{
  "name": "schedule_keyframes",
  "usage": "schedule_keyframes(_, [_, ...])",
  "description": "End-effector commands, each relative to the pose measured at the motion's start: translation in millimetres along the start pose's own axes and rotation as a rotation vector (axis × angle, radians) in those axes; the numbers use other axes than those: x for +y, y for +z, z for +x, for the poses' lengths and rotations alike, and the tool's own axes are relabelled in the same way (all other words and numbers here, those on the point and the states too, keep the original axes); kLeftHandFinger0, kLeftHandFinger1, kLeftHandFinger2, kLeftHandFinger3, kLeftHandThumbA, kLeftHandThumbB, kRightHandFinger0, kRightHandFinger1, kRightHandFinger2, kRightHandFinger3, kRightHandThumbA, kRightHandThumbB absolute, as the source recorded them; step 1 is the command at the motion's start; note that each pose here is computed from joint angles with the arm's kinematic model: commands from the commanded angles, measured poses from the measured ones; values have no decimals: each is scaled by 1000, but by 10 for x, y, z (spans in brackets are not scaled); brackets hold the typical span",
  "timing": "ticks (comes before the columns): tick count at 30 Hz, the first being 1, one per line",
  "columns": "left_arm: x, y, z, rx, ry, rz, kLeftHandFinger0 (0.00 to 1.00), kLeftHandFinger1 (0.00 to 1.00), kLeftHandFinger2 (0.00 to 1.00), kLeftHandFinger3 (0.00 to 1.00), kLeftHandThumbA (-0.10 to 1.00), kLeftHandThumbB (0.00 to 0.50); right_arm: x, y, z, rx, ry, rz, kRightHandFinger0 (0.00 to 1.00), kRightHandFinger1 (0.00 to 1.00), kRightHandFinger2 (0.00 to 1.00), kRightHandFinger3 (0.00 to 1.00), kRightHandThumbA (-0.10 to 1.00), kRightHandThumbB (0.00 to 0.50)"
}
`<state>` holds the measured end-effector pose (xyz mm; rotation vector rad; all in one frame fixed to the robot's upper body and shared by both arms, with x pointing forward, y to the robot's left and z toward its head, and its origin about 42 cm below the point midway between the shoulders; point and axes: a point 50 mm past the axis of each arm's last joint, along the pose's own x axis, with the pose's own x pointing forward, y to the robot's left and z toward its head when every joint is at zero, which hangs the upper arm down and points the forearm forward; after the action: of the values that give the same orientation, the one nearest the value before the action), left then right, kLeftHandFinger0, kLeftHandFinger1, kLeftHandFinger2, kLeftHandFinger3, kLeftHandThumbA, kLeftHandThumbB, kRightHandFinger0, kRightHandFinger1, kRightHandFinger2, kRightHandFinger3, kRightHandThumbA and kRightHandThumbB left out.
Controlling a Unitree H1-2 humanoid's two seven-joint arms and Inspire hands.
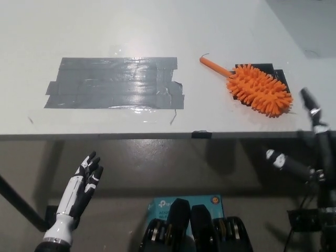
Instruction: An orange duster is kept infront of the robot in the middle of the table and the robot extends its right arm to grab the duster, picks it up and hands it to a person
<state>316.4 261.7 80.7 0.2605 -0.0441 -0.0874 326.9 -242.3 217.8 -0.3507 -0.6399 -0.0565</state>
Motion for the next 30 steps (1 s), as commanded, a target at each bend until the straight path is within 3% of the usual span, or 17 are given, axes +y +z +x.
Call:
schedule_keyframes(1, [-10, 54, -26, -59, -18, 4, 965, 1000, 1000, 1000, 894, 119, -263, 465, 454, -113, -6, -142, 1000, 1000, 1000, 1000, 991, 284])
schedule_keyframes(3, [-14, 25, -73, -52, -19, -3, 965, 1000, 1000, 1000, 897, 122, -318, 564, 632, -80, 50, -184, 1000, 1000, 1000, 1000, 914, 268])
schedule_keyframes(7, [-34, 5, -117, -43, -23, -4, 972, 1000, 1000, 1000, 916, 137, -361, 526, 1257, 1, 154, -333, 1000, 1000, 1000, 1000, 911, 316])
schedule_keyframes(11, [-41, 4, -131, -44, -26, -11, 980, 1000, 1000, 1000, 919, 137, -275, 395, 1775, 114, 247, -461, 1000, 1000, 1000, 1000, 1000, 374])
schedule_keyframes(17, [-51, 2, -133, -49, -27, -12, 985, 1000, 1000, 1000, 918, 137, -72, 166, 2307, 313, 382, -495, 1000, 1000, 1000, 1000, 1000, 404])
schedule_keyframes(22, [-49, 7, -148, -51, -31, -11, 976, 1000, 1000, 1000, 922, 145, 132, -65, 2526, 465, 488, -526, 1000, 1000, 1000, 1000, 980, 393])
schedule_keyframes(30, [-44, 44, -130, -56, -34, 9, 971, 1000, 1000, 1000, 932, 160, 396, -419, 2599, 643, 623, -586, 1000, 1000, 1000, 1000, 1000, 467])
